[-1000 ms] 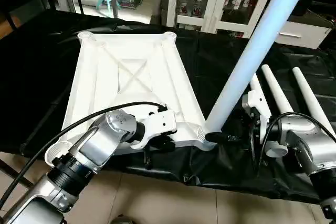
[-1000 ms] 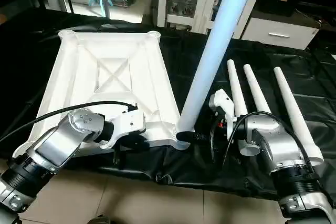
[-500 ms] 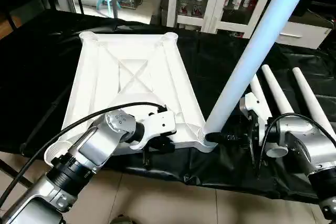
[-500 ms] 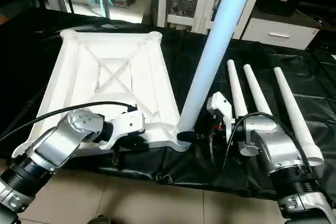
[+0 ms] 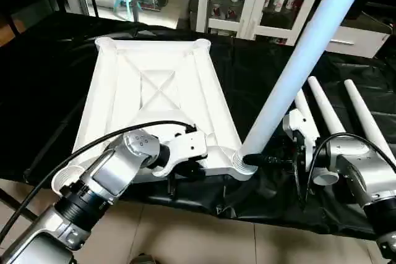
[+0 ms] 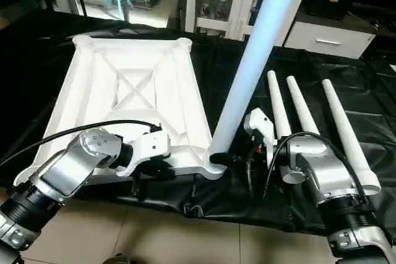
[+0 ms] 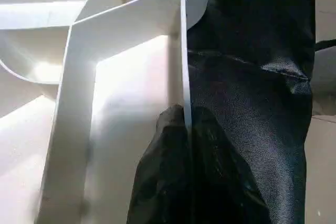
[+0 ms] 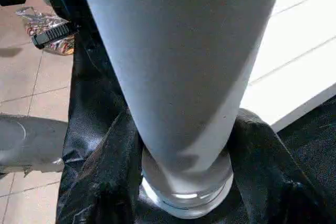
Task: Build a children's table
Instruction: Rotate leg to tighten
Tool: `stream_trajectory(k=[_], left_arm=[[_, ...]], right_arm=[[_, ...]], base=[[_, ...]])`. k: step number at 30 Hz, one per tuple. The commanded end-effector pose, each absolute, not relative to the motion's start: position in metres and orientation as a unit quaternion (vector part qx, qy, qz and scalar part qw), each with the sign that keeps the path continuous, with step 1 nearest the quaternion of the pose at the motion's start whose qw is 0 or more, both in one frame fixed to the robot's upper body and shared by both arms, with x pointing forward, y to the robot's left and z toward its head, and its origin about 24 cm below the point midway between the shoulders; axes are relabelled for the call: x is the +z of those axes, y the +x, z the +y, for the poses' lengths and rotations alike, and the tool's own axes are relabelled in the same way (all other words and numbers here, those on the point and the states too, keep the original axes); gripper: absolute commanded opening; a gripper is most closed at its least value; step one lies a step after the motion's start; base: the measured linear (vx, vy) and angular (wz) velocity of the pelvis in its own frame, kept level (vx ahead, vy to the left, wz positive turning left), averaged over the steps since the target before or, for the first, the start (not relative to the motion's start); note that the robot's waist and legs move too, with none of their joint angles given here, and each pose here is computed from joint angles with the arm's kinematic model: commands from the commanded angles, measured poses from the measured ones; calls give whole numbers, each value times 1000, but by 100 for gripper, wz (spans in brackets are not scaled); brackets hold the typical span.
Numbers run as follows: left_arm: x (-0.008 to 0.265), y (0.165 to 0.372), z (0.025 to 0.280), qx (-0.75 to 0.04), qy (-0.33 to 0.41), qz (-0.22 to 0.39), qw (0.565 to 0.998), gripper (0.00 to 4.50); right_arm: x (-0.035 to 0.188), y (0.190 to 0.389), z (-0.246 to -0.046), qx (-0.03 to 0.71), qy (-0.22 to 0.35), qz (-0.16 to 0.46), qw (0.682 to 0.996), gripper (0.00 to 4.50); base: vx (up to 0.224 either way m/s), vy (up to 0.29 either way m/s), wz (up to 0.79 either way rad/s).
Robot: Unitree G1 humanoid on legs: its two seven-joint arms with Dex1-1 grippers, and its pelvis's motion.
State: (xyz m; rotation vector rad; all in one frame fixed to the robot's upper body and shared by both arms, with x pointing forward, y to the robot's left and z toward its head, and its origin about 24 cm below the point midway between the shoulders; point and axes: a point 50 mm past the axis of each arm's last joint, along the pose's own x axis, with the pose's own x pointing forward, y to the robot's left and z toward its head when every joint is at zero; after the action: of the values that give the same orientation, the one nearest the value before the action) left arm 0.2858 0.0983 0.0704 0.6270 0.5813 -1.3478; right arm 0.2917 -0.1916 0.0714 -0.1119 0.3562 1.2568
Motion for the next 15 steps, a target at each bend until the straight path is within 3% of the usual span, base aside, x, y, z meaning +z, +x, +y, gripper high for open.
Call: stream_trajectory(k=[1,8,15], left_arm=[[78,281,88,-631,290,232,681,0],[78,282,88,-629,288,234,684,0],[80,301,80,-568,221,230,759,0]], right_arm=[[64,286,-190,593,-44,178,784,199],[59,283,-189,589,-41,184,786,198],[21,302,-188,412,-44,225,882,197]], base=[[0,0,0],[0,0,0],[0,0,0]])
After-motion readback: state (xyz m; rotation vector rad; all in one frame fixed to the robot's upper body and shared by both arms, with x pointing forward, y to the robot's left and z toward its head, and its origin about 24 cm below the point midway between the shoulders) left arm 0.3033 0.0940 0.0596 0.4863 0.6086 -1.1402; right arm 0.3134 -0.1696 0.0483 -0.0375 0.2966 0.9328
